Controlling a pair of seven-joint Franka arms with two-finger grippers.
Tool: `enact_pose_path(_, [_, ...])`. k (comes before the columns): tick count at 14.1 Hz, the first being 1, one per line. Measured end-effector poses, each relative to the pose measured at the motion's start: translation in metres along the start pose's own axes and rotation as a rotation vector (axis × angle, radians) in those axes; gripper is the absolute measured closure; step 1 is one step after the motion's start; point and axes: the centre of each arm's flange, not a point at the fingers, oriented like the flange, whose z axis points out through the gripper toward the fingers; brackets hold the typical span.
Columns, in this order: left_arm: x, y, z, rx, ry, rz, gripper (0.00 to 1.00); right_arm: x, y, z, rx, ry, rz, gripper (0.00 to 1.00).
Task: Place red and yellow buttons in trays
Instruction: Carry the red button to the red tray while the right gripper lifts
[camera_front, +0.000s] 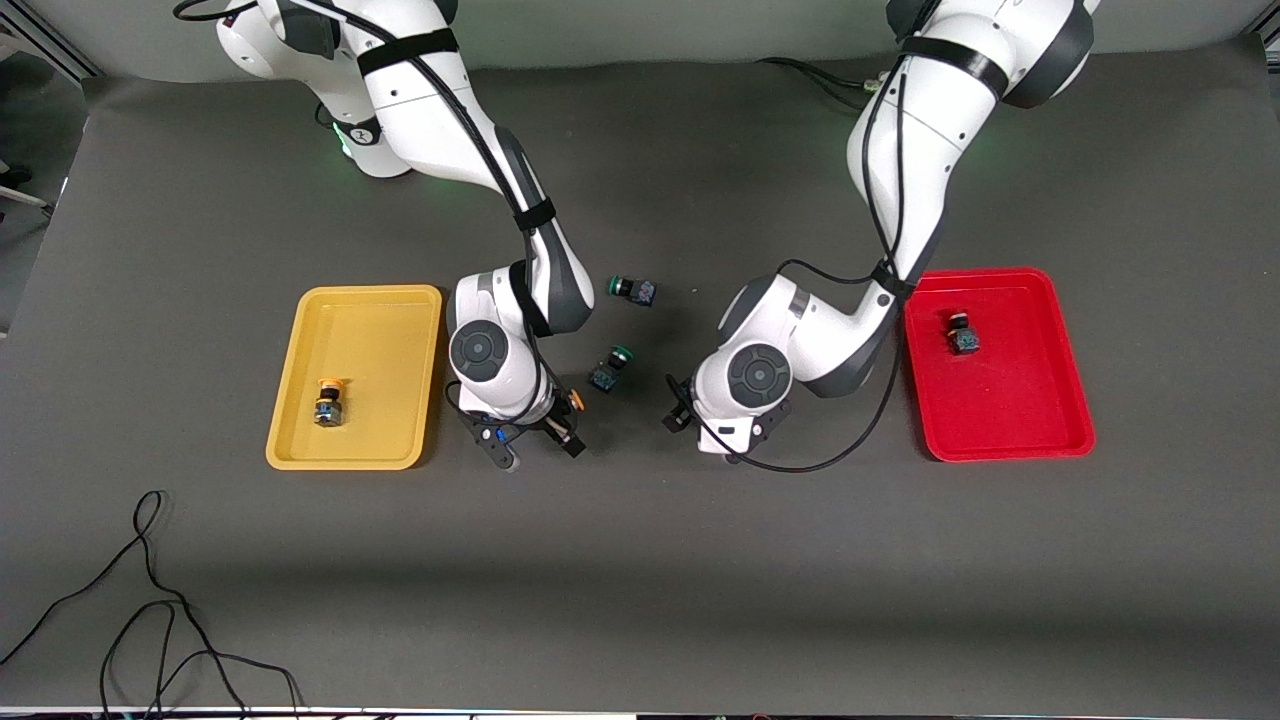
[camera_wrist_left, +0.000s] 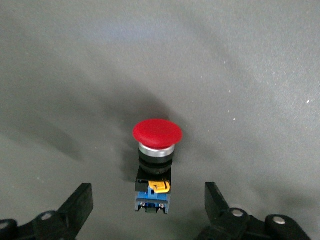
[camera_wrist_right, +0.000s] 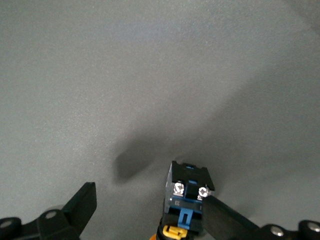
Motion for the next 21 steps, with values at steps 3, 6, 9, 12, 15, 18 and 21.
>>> enact_pose_path(3, [-0.002, 0.002, 0.009, -0.005, 0.024, 0.021, 0.04, 0.000, 0.000, -0.001, 0.000, 0.000, 0.001, 0.00])
enact_pose_path(6, [-0.003, 0.002, 0.017, 0.005, 0.041, 0.044, 0.26, 0.001, -0.001, -0.004, 0.005, -0.002, 0.002, 0.00])
enact_pose_path(9, [-0.002, 0.000, 0.019, 0.014, 0.052, 0.086, 0.62, 0.002, 0.000, -0.008, -0.006, -0.012, 0.005, 0.00])
enact_pose_path(12, [0.000, -0.006, 0.013, 0.077, 0.046, 0.100, 0.67, 0.003, 0.000, -0.014, -0.007, -0.019, 0.008, 0.00])
enact_pose_path(15, [0.024, -0.035, -0.044, 0.240, 0.066, 0.158, 0.67, 0.007, 0.001, -0.019, -0.016, -0.026, 0.014, 0.00])
enact_pose_path(18, [0.078, -0.090, -0.122, 0.285, 0.066, 0.283, 0.67, 0.008, 0.004, -0.017, -0.022, -0.027, 0.017, 0.00])
enact_pose_path(21, [0.133, -0.171, -0.158, 0.306, 0.045, 0.396, 0.67, 0.009, 0.010, -0.010, -0.039, -0.029, 0.023, 0.00])
